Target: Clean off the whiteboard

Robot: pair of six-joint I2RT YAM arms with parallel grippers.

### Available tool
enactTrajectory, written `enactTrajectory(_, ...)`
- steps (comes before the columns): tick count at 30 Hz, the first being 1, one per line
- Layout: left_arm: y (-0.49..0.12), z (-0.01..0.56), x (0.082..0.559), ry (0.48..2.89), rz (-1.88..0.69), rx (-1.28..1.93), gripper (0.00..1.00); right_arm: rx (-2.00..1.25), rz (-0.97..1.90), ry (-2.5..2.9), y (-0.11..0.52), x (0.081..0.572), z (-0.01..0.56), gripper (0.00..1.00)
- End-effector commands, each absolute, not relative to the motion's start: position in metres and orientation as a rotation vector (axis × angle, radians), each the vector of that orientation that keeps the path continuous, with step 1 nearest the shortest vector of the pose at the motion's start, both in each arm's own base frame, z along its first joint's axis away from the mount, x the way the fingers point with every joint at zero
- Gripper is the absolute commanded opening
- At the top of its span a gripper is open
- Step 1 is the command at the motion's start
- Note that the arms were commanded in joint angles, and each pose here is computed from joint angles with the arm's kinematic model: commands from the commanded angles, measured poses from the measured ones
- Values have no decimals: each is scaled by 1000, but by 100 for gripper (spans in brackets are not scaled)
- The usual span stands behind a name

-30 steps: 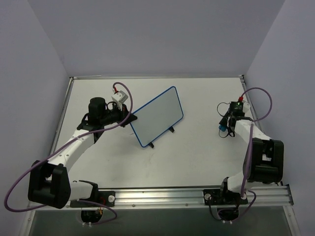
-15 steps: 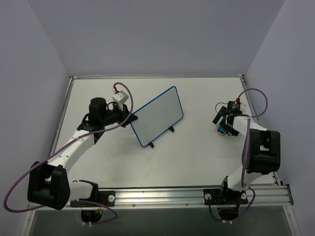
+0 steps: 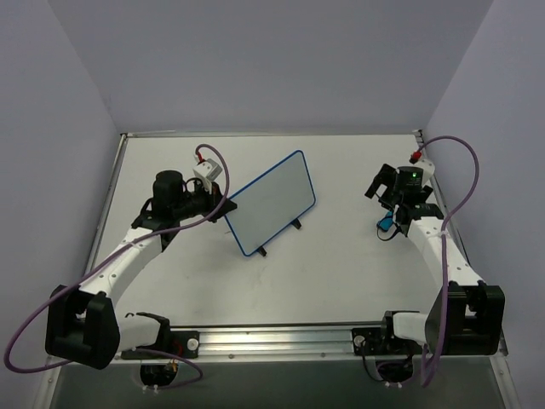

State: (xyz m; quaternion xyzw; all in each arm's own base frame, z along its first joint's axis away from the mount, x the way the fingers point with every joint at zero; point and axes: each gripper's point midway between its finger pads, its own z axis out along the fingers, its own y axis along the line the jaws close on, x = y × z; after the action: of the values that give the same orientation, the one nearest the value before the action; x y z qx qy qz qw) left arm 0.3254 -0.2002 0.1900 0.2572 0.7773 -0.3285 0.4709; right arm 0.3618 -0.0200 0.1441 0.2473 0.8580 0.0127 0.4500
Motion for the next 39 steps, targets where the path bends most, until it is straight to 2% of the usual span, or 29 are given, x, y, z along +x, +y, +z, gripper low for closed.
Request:
enactTrajectory(1,-139,136,335,2075,-425,654,2,603,0,2145,-23,359,137,100)
enactTrajectory(6,-131,141,330,2073,-400,640,2,592,-2,2159,-21,360,133,100)
enactTrajectory(9,-130,138,330,2083,-390,636,8,586,8,2142,-20,359,137,100)
enactTrajectory(14,-134,131,332,2107,-416,648,11,542,42,2137,-7,360,141,100)
enactTrajectory(19,-123,131,337,2111,-344,592,31,539,45,2123,-7,360,146,100)
enactTrajectory(30,-118,126,342,2116,-304,558,37,511,78,2091,-2,363,150,100)
enactTrajectory(39,-112,132,343,2095,-258,523,51,488,87,2072,2,361,156,100)
